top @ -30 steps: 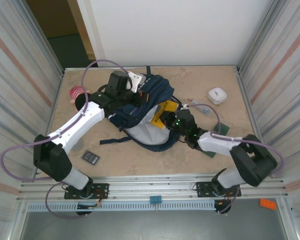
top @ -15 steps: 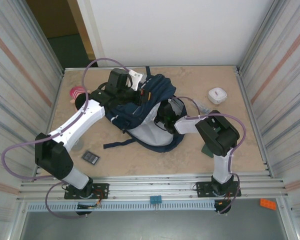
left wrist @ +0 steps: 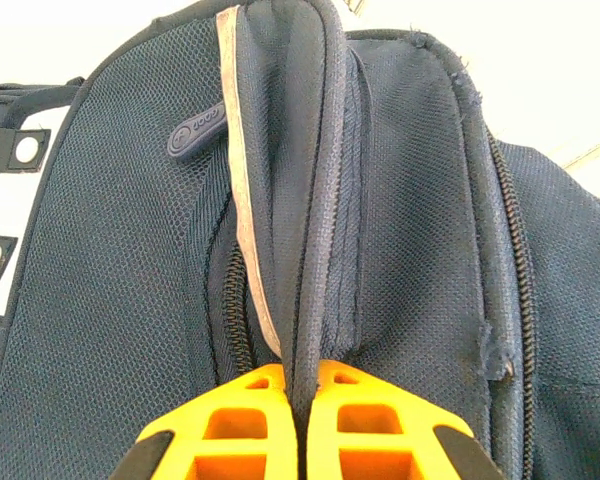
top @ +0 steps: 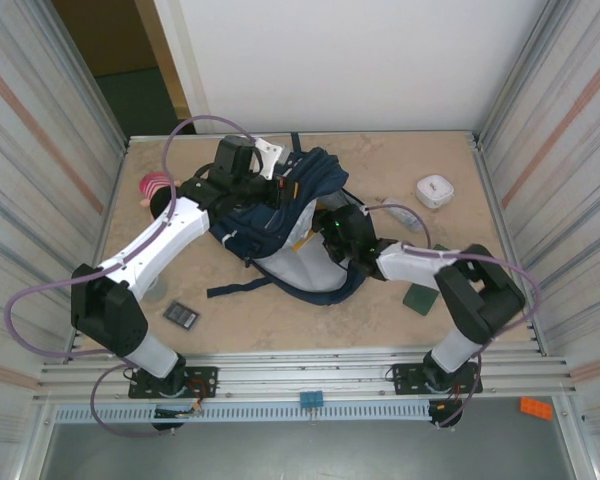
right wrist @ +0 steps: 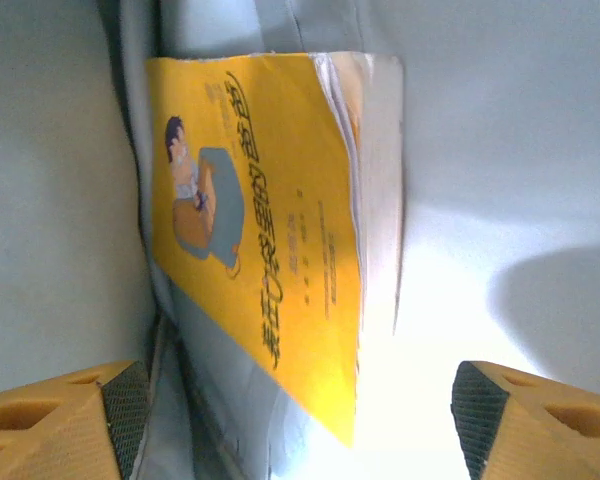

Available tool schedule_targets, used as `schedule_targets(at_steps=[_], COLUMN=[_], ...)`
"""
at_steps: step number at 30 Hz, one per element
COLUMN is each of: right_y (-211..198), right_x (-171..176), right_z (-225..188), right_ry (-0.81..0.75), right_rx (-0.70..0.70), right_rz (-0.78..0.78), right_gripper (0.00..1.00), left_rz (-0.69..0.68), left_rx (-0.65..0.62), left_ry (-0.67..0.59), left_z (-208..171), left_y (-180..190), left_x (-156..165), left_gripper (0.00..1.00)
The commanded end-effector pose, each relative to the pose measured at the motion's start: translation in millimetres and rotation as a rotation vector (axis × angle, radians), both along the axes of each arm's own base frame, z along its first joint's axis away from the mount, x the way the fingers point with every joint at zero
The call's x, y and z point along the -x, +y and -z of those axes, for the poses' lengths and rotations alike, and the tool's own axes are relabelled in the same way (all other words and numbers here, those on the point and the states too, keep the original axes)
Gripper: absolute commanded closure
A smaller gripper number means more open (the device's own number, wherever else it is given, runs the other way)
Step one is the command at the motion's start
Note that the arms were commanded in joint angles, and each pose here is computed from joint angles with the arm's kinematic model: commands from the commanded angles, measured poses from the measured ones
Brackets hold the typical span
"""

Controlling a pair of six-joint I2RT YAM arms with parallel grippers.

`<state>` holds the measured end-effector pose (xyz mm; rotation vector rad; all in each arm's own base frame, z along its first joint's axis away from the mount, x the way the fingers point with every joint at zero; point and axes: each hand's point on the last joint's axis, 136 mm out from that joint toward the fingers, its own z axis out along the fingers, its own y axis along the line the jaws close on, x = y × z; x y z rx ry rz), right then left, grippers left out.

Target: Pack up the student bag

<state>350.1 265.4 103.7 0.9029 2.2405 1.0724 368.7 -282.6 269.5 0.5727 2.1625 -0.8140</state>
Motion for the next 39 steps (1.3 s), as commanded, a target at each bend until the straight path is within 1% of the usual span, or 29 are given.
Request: schedule_targets(at_steps=[1,4,9,13,15,17,20,24,25,26,28,29,30,32,34,37,39], right_y=[-19.9,-32.4,-47.5,-63.9,-72.6,-78.3,-76.4,-71.4,-69.1,-64.8,-56.4,-50.9,-46.1,-33.5,-16.7,5.2,18.4], right_x=[23.4,37.6,59.9,79.1,86.2,93.6,104.1,117.8,121.0,124.4,129.8,133.1,135.2,138.8,140.5,138.5,136.3], right_z=[2.2,-8.0,-41.1,-62.2,-71.0,-93.0,-123.5,-146.0,-147.0,-148.4,-147.3,-145.1,-142.3,-133.1,-117.0,-93.1,-73.2], right_ry=[0.040,0.037,-0.043,-0.085,-0.115,-0.191,-0.328,-0.442,-0.458,-0.483,-0.533,-0.564,-0.588,-0.640,-0.681,-0.716,-0.726], right_rx=[0.064,0.078,0.080,0.130,0.200,0.236,0.276,0.372,0.403,0.440,0.531,0.588,0.642,0.764,0.873,1.006,1.048], right_rz=[-0.023,-0.040,-0.099,-0.143,-0.184,-0.224,-0.318,-0.444,-0.483,-0.534,-0.642,-0.710,-0.765,-0.900,-1.059,-1.239,-1.329], right_gripper=[0.16,0.16,0.21,0.22,0.23,0.24,0.26,0.27,0.27,0.27,0.27,0.27,0.27,0.27,0.26,0.24,0.21], left_rz=[-0.041,-0.045,-0.011,0.005,0.015,0.030,0.040,0.114,0.129,0.138,0.142,0.133,0.120,0.064,0.000,-0.112,-0.178], left_rx=[0.022,0.011,-0.019,-0.045,-0.058,-0.081,-0.144,-0.207,-0.207,-0.196,-0.164,-0.147,-0.131,-0.086,-0.037,0.000,0.004], left_ry=[-0.161,-0.164,-0.178,-0.170,-0.149,-0.135,-0.101,-0.048,-0.030,-0.010,0.018,0.022,0.022,0.038,0.069,0.115,0.134], left_z=[-35.9,-33.0,-30.5,-19.1,-6.3,7.8,41.5,85.6,93.0,98.3,99.1,96.0,92.2,82.9,77.2,73.3,73.5], left_y=[6.0,6.7,8.5,9.7,9.1,7.0,3.4,-11.6,-14.9,-17.4,-20.2,-19.0,-16.4,-2.9,15.4,50.5,72.1], left_x=[-23.6,-24.9,-20.9,-19.1,-16.6,-13.1,-5.7,10.6,14.2,16.9,20.5,21.1,20.3,16.4,11.4,6.5,7.3], left_gripper=[1.00,1.00,1.00,1.00,1.00,1.00,1.00,0.99,0.95,0.86,0.57,0.46,0.40,0.33,0.29,0.26,0.25])
